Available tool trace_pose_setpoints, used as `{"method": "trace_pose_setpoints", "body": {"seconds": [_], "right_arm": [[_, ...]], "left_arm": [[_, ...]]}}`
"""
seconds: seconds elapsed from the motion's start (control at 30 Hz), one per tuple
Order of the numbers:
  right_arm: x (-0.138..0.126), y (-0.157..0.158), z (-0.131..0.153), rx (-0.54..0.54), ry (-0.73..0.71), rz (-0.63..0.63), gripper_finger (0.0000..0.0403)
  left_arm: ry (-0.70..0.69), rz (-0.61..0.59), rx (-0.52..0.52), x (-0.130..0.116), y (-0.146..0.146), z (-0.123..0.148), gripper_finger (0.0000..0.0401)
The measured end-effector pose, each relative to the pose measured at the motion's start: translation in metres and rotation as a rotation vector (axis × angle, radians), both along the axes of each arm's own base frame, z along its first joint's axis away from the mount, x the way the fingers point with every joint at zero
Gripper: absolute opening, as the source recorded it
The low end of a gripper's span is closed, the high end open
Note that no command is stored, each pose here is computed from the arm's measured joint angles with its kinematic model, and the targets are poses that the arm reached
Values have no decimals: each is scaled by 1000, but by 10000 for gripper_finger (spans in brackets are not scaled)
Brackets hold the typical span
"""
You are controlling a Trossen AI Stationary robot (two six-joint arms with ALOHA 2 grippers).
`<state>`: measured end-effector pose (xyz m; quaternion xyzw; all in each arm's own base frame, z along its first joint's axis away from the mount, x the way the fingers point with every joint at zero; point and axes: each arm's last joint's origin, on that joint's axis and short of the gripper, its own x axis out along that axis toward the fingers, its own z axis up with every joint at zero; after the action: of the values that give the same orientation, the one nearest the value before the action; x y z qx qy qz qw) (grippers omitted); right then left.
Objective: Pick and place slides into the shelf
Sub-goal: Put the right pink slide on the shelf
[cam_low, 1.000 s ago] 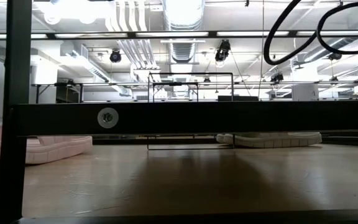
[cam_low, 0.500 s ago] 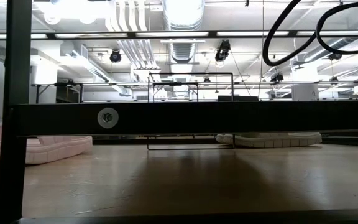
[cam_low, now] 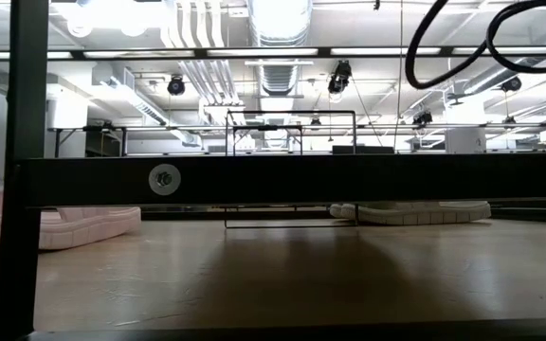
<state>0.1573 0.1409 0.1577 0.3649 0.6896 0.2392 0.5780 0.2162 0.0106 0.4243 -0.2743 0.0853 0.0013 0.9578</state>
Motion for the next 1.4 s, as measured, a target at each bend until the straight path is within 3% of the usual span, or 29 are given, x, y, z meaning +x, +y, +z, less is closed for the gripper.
{"method": "trace_pose_setpoints", "body": {"seconds": [0.43, 0.83, 1.0, 1.2, 1.4], "right_arm": [[-5, 0, -7, 6, 20, 4, 98], [-14, 7, -10, -24, 35, 14, 100], [-14, 7, -10, -27, 47, 6, 81], [-15, 8, -10, -20, 42, 19, 18], [-14, 8, -10, -31, 37, 7, 11]], "left_arm": [[2, 0, 0, 0, 0, -1, 0], [6, 0, 0, 0, 0, -1, 0], [4, 1, 1, 0, 0, -1, 0], [4, 1, 2, 0, 0, -1, 0], [4, 0, 8, 0, 0, -1, 0]]}}
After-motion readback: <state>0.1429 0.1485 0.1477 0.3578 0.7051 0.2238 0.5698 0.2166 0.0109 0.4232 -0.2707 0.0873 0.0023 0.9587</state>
